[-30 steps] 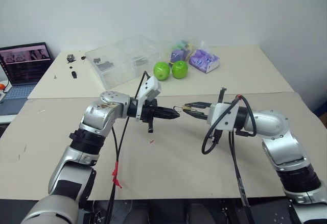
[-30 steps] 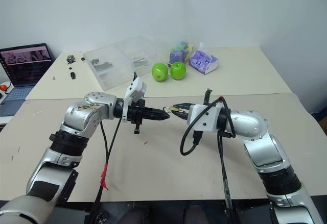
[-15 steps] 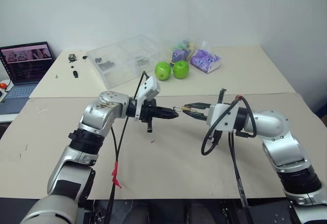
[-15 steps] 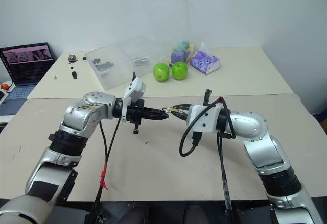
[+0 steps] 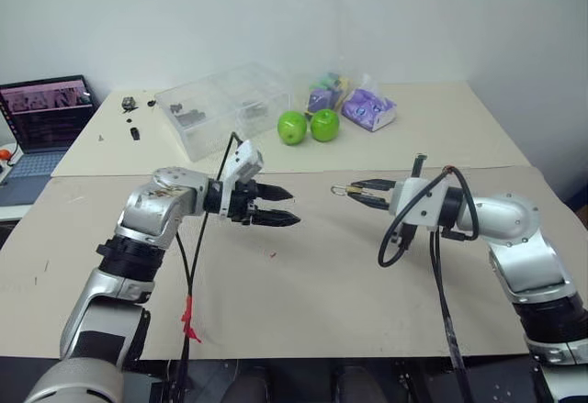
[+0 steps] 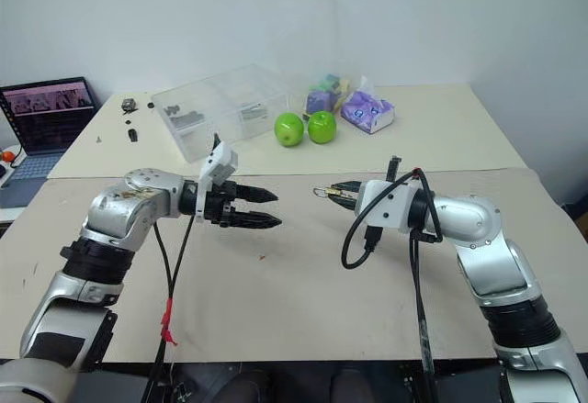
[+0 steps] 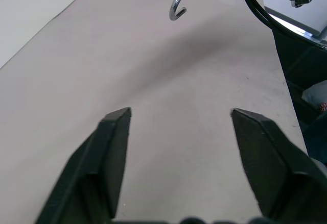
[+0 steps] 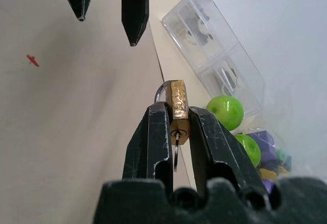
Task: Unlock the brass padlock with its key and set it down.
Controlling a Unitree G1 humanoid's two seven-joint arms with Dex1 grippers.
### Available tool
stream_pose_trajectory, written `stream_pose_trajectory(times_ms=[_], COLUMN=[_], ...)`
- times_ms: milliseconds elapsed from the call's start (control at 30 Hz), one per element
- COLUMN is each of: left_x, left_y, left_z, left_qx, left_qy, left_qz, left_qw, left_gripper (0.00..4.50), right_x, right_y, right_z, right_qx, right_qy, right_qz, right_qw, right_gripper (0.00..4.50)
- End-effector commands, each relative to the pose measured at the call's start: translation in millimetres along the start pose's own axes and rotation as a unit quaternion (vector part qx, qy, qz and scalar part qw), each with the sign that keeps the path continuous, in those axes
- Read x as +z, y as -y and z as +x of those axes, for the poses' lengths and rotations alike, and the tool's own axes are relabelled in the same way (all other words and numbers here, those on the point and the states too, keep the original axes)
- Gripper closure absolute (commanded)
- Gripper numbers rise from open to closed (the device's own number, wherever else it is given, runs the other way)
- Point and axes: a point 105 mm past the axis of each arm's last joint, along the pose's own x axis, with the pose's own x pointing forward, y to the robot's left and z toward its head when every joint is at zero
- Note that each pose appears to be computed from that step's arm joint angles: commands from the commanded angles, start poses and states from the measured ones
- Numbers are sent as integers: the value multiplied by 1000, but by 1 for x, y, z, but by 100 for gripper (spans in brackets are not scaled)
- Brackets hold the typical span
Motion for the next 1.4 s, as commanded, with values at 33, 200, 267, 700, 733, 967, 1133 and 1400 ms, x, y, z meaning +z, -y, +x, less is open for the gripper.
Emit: stream_pose_trajectory(times_ms=[33,200,267,700,733,967,1133,1400], left_x=[17,28,36,52,49,43,40,38], left_y=[2,-12,-16,0,2,5,9,13], left_z=[-15,-39,-45,-42,-42,-42,-40,-34], left_qx=[23,91,115,203,205,214,210,199], left_qy=[13,16,31,72,71,67,67,67], left_qz=[55,116,137,327,330,325,314,304], left_qw=[998,989,983,920,919,919,923,929], left_gripper=[12,12,12,12,12,12,12,12], right_x=[14,8,10,8,3,-22,-38,-71], right_y=[6,-12,-22,-56,-57,-67,-81,-102], right_z=[2,10,11,30,37,64,77,82], right_qx=[1,66,105,286,283,273,275,262], right_qy=[30,23,20,-45,-48,-75,-105,-159], right_qz=[1,176,280,626,636,650,638,623], right_qw=[1000,982,954,724,716,705,712,720], right_gripper=[438,438,438,438,438,438,438,438])
